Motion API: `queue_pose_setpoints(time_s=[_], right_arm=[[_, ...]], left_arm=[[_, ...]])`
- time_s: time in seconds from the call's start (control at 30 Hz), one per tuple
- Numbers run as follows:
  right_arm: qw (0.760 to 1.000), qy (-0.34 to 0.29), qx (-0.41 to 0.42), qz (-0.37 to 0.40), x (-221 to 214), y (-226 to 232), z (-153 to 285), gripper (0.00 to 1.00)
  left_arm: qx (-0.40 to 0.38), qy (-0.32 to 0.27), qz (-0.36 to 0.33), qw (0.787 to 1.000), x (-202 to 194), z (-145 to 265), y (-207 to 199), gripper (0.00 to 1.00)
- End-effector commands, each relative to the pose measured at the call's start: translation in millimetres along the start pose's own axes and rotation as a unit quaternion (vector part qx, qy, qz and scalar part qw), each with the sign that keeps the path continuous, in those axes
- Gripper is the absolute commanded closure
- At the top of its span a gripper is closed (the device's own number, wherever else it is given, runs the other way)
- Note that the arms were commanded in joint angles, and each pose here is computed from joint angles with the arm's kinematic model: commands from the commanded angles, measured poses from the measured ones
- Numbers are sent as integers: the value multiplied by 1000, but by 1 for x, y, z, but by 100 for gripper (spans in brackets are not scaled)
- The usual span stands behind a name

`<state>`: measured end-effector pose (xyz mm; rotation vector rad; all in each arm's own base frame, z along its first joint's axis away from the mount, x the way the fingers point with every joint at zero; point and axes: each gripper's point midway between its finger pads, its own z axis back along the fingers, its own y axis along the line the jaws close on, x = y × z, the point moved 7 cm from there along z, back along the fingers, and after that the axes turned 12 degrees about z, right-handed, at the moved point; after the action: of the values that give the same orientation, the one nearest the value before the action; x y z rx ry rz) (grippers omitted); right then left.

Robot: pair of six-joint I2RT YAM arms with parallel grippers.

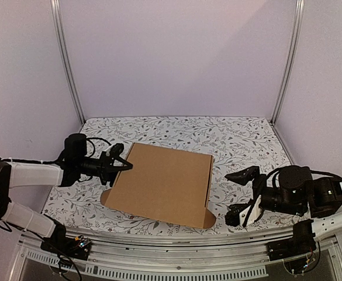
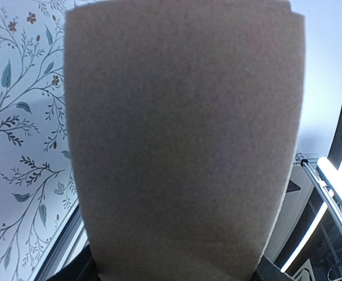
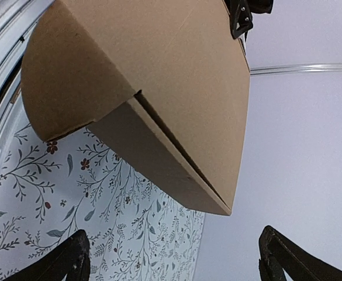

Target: Fold the paper box

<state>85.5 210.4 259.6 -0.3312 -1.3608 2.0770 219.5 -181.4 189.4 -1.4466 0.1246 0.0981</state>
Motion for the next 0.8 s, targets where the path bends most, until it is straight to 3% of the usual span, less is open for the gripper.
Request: queue_pose_setpoints(time_s=[0.0, 0.27, 0.77], right_arm=[[983, 36, -100, 150, 6, -8, -14, 1], [972, 27, -148, 183, 23, -17, -26, 1], [968, 26, -153, 198, 38, -22, -32, 1]], left_arm=[[-11, 20, -20, 1000, -7, 4, -16, 92], [-17, 30, -32, 999, -14, 6, -20, 95], [-49, 54, -73, 995, -29, 3, -49, 100]])
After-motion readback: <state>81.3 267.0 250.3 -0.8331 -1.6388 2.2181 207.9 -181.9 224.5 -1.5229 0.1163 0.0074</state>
